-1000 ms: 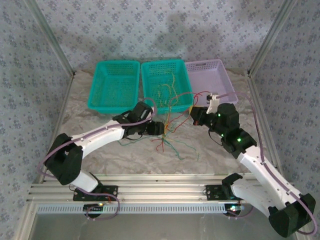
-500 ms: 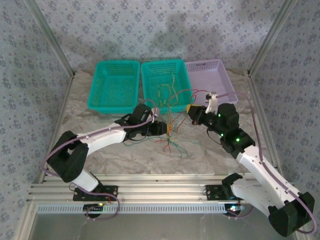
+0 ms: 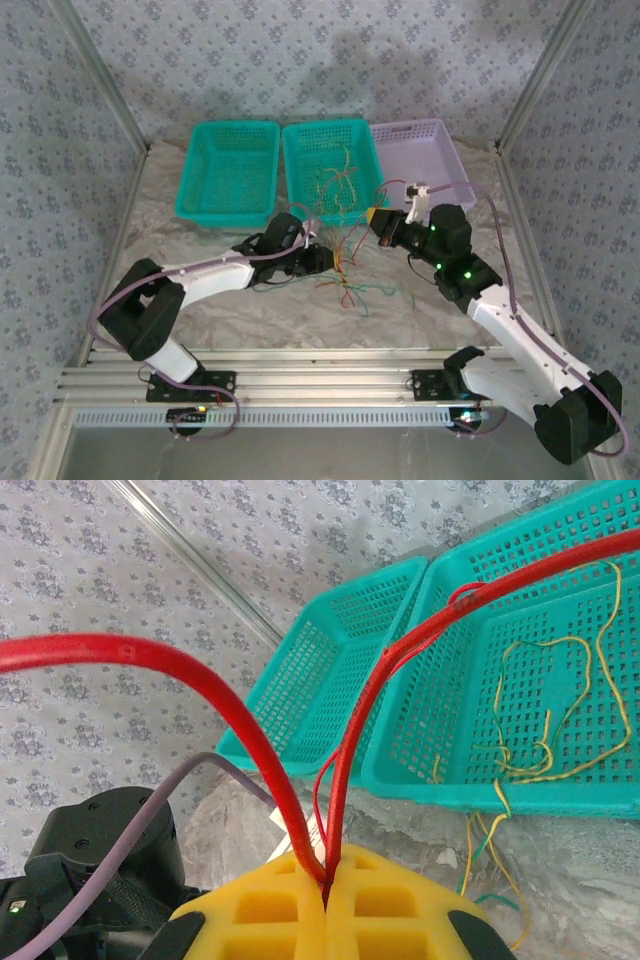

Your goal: Untangle the cables

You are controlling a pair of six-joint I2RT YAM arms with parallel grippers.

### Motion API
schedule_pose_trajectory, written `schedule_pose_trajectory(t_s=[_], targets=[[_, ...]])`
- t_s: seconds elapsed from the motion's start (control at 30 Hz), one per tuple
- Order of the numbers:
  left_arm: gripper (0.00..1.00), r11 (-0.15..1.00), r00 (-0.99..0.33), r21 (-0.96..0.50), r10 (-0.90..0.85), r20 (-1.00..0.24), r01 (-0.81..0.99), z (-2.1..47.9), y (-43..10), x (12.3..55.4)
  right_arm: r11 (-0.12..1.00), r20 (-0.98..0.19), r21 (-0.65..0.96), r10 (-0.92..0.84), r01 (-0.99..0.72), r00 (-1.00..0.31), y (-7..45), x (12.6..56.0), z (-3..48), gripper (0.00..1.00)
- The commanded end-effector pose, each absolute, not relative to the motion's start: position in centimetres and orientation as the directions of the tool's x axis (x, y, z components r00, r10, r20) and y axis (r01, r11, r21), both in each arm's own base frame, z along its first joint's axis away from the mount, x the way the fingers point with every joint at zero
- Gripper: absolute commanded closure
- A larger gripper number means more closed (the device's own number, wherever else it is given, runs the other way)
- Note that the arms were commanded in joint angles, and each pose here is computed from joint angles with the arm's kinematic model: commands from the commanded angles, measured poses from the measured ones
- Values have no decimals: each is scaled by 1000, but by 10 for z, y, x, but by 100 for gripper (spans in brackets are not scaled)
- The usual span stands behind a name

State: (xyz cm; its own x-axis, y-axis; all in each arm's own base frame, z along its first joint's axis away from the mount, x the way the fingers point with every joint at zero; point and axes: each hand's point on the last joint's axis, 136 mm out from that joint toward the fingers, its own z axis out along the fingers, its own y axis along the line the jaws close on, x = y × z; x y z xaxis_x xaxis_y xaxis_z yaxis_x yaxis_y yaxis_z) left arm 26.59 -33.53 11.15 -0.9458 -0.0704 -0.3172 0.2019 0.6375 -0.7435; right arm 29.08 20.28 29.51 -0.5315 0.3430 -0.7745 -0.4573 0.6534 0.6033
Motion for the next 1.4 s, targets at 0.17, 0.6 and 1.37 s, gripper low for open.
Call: schedule_pose_trajectory(t_s=[0.17,0.6,1.37], targets=[[100,631,-940,-752,-103,-325,190,116,-321,270,721,-804,561,356,-407,-477,182,289,307,100],[100,744,-892,-663,-237,-385,88,130,-218,281,888,-850,449,394,-93,-349,93,299,313,100],[100,795,-712,-598,-362,-602,101,267,-114,252,894,-853,225,374,388,-365,-9,288,269,100]])
